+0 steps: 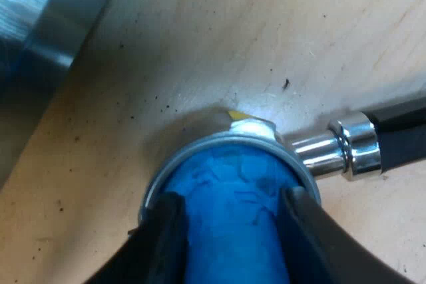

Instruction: Grind coffee beans and then tamp

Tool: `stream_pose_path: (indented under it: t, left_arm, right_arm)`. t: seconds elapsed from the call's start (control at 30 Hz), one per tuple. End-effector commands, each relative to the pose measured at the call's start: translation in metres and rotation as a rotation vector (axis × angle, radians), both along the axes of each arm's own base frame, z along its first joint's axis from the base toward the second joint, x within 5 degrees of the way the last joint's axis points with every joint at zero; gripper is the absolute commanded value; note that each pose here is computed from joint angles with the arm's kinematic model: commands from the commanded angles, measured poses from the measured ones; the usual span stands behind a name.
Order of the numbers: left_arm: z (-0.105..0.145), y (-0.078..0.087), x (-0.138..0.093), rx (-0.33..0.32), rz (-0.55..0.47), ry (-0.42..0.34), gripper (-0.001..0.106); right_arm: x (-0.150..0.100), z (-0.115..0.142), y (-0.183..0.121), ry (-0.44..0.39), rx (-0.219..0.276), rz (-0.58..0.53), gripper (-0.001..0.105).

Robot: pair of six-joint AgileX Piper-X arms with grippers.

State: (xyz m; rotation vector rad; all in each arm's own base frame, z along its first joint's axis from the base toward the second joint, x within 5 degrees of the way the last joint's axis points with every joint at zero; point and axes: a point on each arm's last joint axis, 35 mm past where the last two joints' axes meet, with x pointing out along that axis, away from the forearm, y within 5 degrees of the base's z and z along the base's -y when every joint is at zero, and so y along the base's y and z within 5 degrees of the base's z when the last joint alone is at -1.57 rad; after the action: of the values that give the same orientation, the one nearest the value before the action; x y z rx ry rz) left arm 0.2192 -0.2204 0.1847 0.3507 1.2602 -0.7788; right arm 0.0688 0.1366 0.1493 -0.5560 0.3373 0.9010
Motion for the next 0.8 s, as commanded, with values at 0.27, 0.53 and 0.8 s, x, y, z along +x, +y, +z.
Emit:
stream_pose_path:
  t: [0.27,0.53,0.8]
  left_arm:
    - [-0.021,-0.003,0.001,0.061,-0.005,0.051,0.000]
    - [-0.034,0.003,-0.005,0.098,-0.005,0.092,0.000]
    - [-0.058,0.019,-0.021,0.133,-0.007,0.138,0.000]
  right_arm:
    - [0.001,0.002,0.000,-0.006,0.012,0.000,0.063]
    - [0.001,0.002,0.000,-0.006,0.012,0.000,0.063]
    - [0.001,0.002,0.000,-0.006,0.012,0.000,0.063]
